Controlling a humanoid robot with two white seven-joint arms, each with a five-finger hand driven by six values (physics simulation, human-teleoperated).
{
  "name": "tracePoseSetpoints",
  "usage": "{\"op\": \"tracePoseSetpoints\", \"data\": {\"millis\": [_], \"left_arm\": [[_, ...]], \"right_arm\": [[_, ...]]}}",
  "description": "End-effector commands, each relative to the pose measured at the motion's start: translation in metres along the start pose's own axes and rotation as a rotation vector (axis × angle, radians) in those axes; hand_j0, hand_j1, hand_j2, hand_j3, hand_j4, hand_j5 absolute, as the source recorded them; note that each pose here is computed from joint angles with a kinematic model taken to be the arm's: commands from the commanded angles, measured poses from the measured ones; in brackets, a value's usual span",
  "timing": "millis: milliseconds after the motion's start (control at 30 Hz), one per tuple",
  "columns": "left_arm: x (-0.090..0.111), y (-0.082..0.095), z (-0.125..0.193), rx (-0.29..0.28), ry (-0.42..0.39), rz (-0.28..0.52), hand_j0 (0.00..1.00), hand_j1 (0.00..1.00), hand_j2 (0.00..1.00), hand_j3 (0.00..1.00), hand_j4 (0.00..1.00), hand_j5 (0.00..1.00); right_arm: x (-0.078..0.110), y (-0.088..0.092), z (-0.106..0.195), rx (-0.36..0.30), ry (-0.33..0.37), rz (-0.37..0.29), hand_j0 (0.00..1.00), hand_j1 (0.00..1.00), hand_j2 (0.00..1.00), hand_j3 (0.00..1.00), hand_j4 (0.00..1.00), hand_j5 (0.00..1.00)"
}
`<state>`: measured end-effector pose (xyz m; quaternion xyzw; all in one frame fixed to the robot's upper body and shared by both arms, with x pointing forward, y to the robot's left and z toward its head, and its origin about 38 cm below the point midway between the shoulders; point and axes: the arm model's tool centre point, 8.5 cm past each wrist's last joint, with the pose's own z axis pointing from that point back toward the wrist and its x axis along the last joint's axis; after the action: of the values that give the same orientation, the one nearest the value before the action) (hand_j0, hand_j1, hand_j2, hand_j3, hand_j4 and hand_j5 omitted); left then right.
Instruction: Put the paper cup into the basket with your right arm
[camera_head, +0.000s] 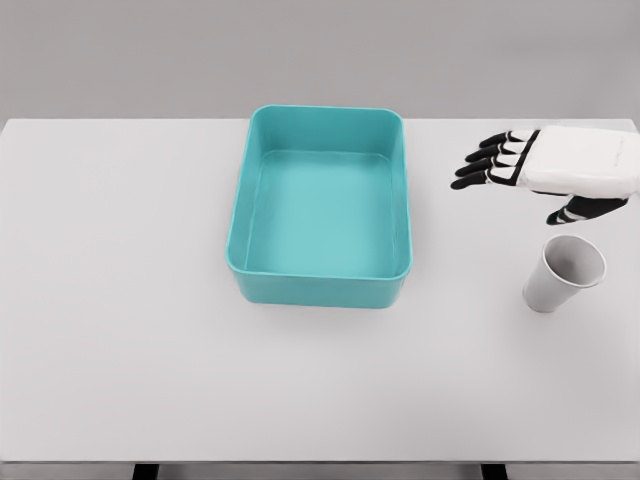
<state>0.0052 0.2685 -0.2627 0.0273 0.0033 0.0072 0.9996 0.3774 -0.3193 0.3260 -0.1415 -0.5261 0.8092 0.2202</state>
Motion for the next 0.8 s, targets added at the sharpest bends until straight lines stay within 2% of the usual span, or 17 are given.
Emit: {"op": "tracePoseSetpoints", "data": {"millis": [0, 100, 167, 200, 300, 433, 633, 767], "left_arm": [[0.000, 0.000, 0.000, 0.000, 0.000, 0.000, 1.00, 1.00, 1.00, 1.00, 1.00, 1.00], [0.000, 0.000, 0.000, 0.000, 0.000, 0.000, 1.00, 1.00, 1.00, 1.00, 1.00, 1.00], [0.000, 0.000, 0.000, 0.000, 0.000, 0.000, 1.00, 1.00, 1.00, 1.00, 1.00, 1.00], [0.000, 0.000, 0.000, 0.000, 0.000, 0.000, 1.00, 1.00, 1.00, 1.00, 1.00, 1.00], [0.000, 0.000, 0.000, 0.000, 0.000, 0.000, 1.00, 1.00, 1.00, 1.00, 1.00, 1.00], [0.000, 0.000, 0.000, 0.000, 0.000, 0.000, 1.00, 1.00, 1.00, 1.00, 1.00, 1.00], [0.000, 0.000, 0.000, 0.000, 0.000, 0.000, 1.00, 1.00, 1.00, 1.00, 1.00, 1.00], [0.000, 0.000, 0.000, 0.000, 0.000, 0.000, 1.00, 1.00, 1.00, 1.00, 1.00, 1.00]], "right_arm": [[-0.001, 0.000, 0.000, 0.010, 0.013, -0.009, 1.00, 1.00, 1.00, 1.00, 1.00, 1.00], [-0.002, -0.003, 0.004, 0.012, 0.014, 0.009, 1.00, 1.00, 1.00, 1.00, 1.00, 1.00], [0.001, -0.004, 0.006, 0.015, -0.014, 0.027, 1.00, 1.00, 1.00, 1.00, 1.00, 1.00], [0.000, -0.002, 0.012, 0.023, 0.002, 0.025, 1.00, 1.00, 1.00, 1.00, 1.00, 1.00], [-0.002, 0.016, 0.021, 0.079, 0.020, -0.012, 1.00, 1.00, 1.00, 1.00, 1.00, 1.00], [-0.003, 0.029, 0.032, 0.134, 0.045, -0.037, 1.00, 1.00, 1.00, 1.00, 1.00, 1.00], [-0.002, 0.045, 0.038, 0.172, 0.053, -0.071, 1.00, 1.00, 1.00, 1.00, 1.00, 1.00], [-0.003, 0.049, 0.045, 0.189, 0.070, -0.077, 1.00, 1.00, 1.00, 1.00, 1.00, 1.00]]}}
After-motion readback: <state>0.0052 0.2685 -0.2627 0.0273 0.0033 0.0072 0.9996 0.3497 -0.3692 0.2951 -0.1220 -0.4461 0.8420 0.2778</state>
